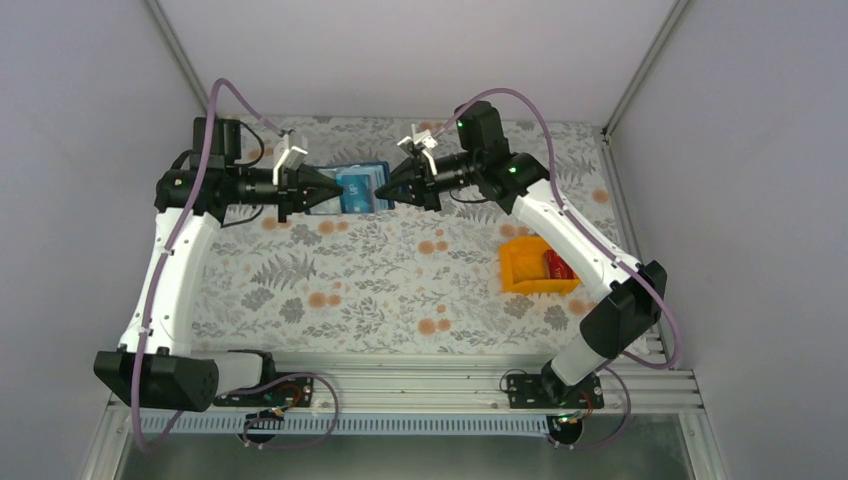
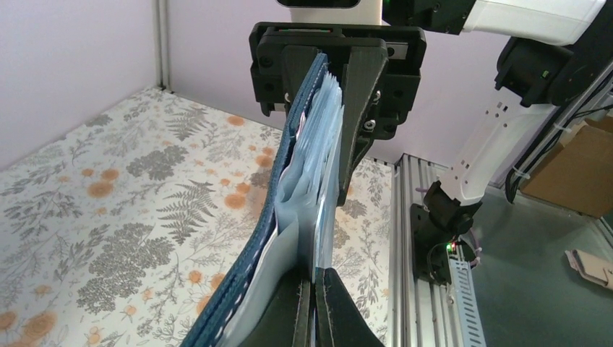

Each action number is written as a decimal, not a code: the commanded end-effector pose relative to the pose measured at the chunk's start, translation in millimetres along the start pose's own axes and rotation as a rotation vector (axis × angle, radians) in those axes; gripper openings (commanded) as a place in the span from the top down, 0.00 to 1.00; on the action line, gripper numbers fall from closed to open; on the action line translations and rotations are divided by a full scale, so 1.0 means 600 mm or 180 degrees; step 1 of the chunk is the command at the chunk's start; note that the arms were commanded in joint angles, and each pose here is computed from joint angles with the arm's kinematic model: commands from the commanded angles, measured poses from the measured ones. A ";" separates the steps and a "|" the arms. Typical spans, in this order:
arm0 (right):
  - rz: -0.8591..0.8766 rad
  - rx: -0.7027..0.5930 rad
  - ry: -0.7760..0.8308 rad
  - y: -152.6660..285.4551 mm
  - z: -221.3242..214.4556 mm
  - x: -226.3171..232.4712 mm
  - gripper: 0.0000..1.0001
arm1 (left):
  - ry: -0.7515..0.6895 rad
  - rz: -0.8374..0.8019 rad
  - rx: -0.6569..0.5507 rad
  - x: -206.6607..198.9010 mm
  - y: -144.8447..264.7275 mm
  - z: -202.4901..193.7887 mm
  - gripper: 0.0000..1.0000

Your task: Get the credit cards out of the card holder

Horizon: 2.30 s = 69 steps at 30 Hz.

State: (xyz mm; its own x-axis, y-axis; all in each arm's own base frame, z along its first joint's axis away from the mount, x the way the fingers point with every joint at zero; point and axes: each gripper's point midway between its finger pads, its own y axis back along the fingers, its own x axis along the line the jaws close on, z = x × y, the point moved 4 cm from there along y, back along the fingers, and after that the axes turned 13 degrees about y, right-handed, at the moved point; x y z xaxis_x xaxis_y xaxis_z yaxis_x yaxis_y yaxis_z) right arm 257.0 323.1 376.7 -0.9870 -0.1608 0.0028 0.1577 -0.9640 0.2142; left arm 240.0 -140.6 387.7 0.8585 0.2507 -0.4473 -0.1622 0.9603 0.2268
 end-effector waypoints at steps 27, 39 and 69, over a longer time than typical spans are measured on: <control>0.0261 -0.0213 0.0185 -0.003 0.036 0.031 0.81 | -0.0081 -0.0022 -0.0223 -0.025 0.030 0.015 0.98; 0.0132 -0.0209 0.0061 -0.031 0.039 0.009 0.70 | 0.0001 -0.0008 -0.0219 -0.017 0.028 0.011 0.98; 0.0101 -0.0175 0.0078 -0.003 0.029 0.011 0.96 | -0.0014 0.0088 -0.0165 -0.005 0.026 0.007 0.92</control>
State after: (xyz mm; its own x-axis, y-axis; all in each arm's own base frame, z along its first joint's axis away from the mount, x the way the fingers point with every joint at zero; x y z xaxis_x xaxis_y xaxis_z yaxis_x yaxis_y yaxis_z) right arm 255.9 335.7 381.0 -0.9857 -0.1687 0.0048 0.1666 -0.9680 0.1879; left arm 234.3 -126.2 390.9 0.8436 0.2985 -0.4463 -0.2186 0.9502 0.2223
